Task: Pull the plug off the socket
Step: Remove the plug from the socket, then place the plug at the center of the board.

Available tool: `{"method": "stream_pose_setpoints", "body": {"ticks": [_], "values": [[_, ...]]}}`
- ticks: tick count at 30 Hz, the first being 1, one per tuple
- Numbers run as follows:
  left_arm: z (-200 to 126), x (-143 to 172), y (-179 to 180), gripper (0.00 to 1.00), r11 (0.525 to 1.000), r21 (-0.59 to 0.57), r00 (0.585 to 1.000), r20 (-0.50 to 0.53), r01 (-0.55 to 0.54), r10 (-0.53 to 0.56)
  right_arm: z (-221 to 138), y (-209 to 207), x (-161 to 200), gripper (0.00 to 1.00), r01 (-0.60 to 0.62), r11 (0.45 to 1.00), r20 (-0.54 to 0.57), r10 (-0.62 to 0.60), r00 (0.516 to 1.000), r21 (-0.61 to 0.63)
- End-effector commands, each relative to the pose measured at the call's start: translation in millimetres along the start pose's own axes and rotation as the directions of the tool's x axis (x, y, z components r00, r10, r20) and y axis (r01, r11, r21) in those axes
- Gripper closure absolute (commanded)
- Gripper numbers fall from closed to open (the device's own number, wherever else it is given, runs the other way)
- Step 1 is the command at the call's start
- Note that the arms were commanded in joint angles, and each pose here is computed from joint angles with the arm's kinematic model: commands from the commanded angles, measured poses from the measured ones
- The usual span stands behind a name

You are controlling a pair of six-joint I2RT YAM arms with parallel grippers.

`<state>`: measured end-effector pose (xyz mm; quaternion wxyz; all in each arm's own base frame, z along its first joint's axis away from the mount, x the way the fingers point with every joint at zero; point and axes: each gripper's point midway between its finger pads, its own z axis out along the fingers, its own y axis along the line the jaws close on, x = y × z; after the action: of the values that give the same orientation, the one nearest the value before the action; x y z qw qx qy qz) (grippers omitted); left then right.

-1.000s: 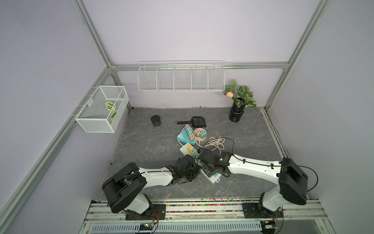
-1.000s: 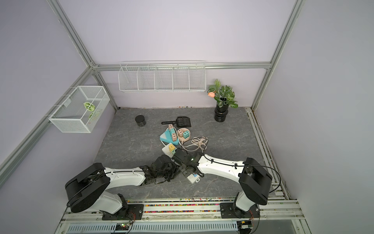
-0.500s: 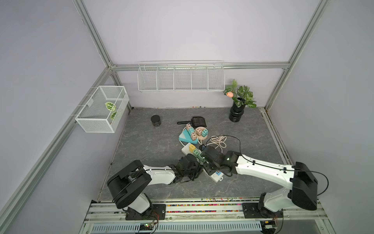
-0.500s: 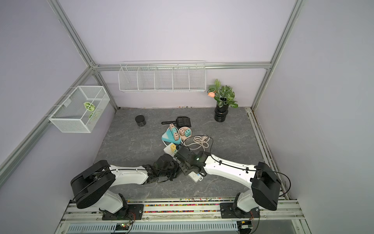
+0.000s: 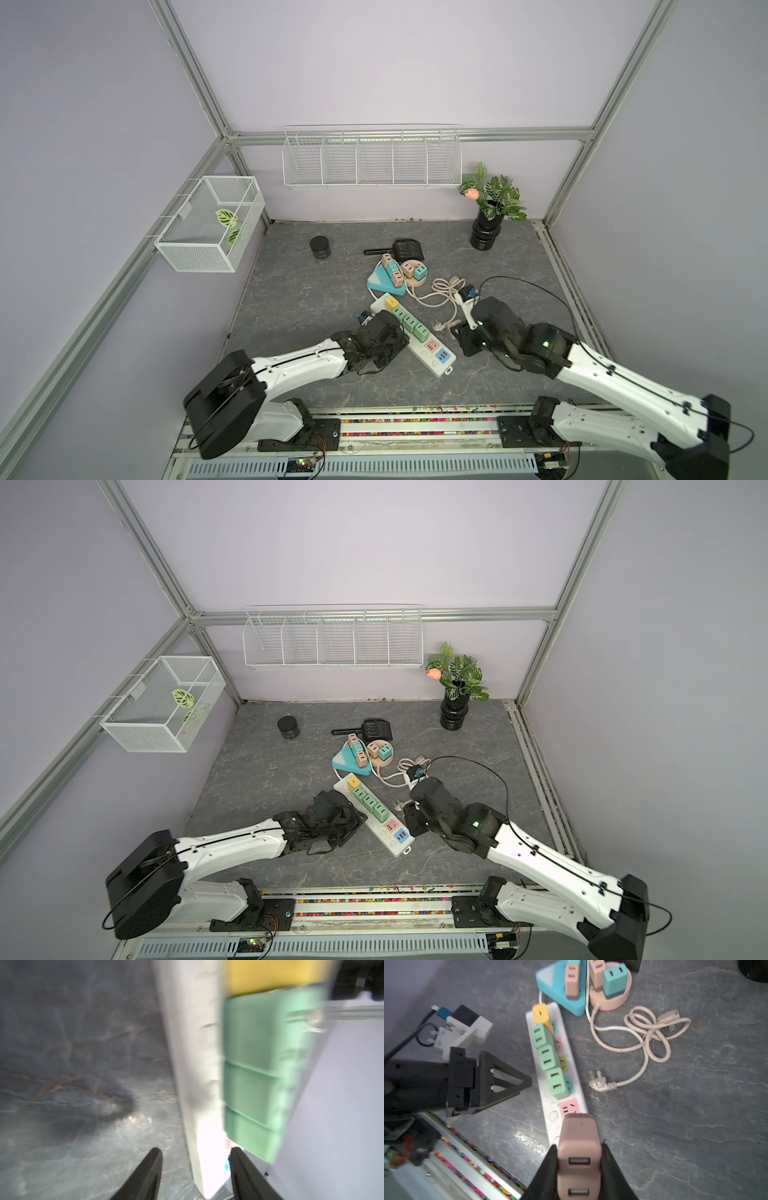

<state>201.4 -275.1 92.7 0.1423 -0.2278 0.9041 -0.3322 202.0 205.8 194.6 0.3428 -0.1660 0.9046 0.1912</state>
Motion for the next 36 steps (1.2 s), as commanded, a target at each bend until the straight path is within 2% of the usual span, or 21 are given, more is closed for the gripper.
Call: {"method": "stream_pose_setpoints", "body": {"ticks": [1,3,4,7,9,11,14,16,18,20,23,28,32,36], "values": [[-36,-22,-5,0.41,0.982,-0.035,0.976,0.111,-0.184,0.187,-3,10,-18,0.75,-0.218,0.956,0.066,0.235,0.97,-0.194],[-57,-30,-13,0.38,0.977,0.004,0.964,0.164,-0.213,0.21,-1,13,-26,0.75,-0.337,0.883,0.051,0.373,0.927,-0.328],[-68,-35,-16,0.38,0.974,0.028,0.957,0.196,-0.223,0.213,0,15,-31,0.75,-0.393,0.829,0.028,0.439,0.898,-0.398],[-102,-46,-22,0.34,0.965,0.115,0.937,0.289,-0.235,0.194,2,23,-43,0.75,-0.482,0.691,-0.047,0.547,0.836,-0.538],[-122,-52,-22,0.3,0.954,0.177,0.924,0.341,-0.241,0.171,4,24,-48,0.74,-0.493,0.663,-0.06,0.562,0.825,-0.564],[-141,-57,-19,0.27,0.943,0.232,0.912,0.387,-0.24,0.137,12,11,-47,0.74,-0.521,0.672,-0.045,0.59,0.806,-0.526],[-158,-61,-11,0.22,0.928,0.284,0.898,0.427,-0.243,0.104,30,-28,-35,0.73,-0.625,0.671,-0.028,0.672,0.74,-0.399],[-160,-63,-4,0.2,0.922,0.293,0.889,0.448,-0.252,0.1,42,-57,-23,0.73,-0.706,0.633,-0.015,0.741,0.671,-0.318],[-162,-62,-4,0.18,0.905,0.316,0.879,0.462,-0.284,0.114,50,-87,-13,0.73,-0.789,0.554,0.008,0.819,0.573,-0.265],[-157,-59,-5,0.17,0.883,0.303,0.857,0.481,-0.36,0.184,55,-110,-9,0.73,-0.813,0.532,0.046,0.842,0.538,-0.235],[-139,-57,5,0.16,0.902,0.263,0.872,0.447,-0.343,0.201,60,-144,2,0.73,-0.857,0.494,0.08,0.869,0.488,-0.146],[-122,-43,4,0.16,0.899,0.246,0.893,0.366,-0.363,0.26,73,-181,-2,0.72,-0.876,0.478,0.121,0.875,0.468,-0.063],[-120,-43,6,0.16,0.888,0.191,0.871,0.361,-0.419,0.334,99,-203,-12,0.72,-0.892,0.45,0.101,0.889,0.446,-0.028],[-119,-47,10,0.16,0.887,0.147,0.854,0.379,-0.437,0.358,130,-226,-19,0.71,-0.906,0.424,0.064,0.904,0.424,0.005]]}}
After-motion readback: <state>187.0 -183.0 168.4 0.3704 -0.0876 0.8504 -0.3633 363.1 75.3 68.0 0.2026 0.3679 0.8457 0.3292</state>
